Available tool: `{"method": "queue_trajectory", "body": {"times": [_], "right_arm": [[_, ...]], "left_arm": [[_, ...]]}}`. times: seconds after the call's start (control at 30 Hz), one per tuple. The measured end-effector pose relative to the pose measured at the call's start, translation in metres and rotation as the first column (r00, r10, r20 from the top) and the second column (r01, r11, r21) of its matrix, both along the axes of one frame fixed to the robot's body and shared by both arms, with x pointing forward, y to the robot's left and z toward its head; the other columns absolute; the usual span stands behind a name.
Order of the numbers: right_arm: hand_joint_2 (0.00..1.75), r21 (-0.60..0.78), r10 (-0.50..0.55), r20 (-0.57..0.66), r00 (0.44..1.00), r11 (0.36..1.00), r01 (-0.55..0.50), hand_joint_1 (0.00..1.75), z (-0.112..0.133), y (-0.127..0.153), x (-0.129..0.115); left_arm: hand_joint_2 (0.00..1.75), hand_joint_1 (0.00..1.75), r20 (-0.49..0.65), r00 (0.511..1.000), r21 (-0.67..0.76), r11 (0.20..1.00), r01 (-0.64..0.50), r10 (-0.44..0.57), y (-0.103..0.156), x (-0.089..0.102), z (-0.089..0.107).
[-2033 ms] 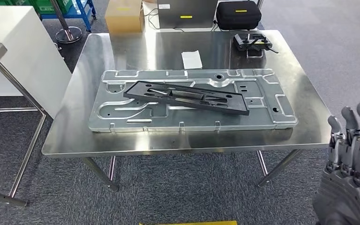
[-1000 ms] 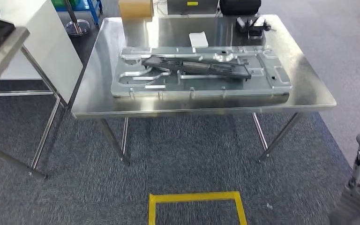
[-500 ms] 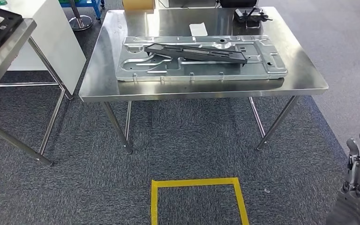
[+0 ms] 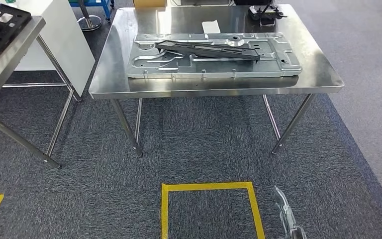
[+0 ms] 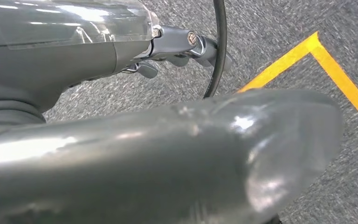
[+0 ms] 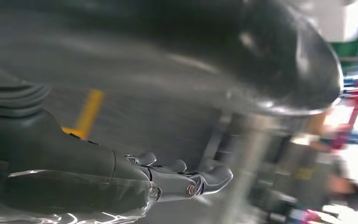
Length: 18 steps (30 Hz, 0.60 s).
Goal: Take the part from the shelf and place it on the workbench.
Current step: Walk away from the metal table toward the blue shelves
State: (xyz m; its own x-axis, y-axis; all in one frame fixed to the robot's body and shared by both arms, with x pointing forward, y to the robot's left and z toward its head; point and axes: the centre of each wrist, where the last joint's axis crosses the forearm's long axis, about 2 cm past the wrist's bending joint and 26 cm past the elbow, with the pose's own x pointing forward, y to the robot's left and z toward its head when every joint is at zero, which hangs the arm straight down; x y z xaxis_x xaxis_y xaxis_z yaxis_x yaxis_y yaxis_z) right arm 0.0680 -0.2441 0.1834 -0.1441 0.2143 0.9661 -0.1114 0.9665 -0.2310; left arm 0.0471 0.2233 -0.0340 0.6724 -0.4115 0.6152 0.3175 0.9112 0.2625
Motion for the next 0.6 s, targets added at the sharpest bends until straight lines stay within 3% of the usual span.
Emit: {"method": "queue_trajectory", "body": {"times": [0.2,0.3,0.43,0.6], "right_arm": [[0.00,0.036,-0.063,-0.182,0.981,0.997,0.071,0.00,-0.032,0.003,-0.015],[0.00,0.068,-0.157,-0.308,0.938,0.980,0.187,0.00,-0.042,0.004,-0.019],[0.00,-0.026,-0.307,-0.587,0.749,0.932,0.361,0.00,-0.076,-0.001,-0.032],[0.00,-0.284,-0.399,-0.776,0.488,0.913,0.294,0.00,-0.118,-0.014,-0.047]], "left_arm": [[0.00,0.00,-0.002,1.000,-0.003,1.000,0.006,-0.006,-0.001,-0.001,0.000],[0.00,0.00,0.002,1.000,-0.008,1.000,0.007,-0.006,-0.001,0.000,0.001],[0.00,0.00,0.004,1.000,-0.021,1.000,0.005,-0.005,-0.002,0.001,0.002],[0.00,0.00,0.011,1.000,-0.013,1.000,0.005,-0.005,-0.004,0.004,0.003]]}}
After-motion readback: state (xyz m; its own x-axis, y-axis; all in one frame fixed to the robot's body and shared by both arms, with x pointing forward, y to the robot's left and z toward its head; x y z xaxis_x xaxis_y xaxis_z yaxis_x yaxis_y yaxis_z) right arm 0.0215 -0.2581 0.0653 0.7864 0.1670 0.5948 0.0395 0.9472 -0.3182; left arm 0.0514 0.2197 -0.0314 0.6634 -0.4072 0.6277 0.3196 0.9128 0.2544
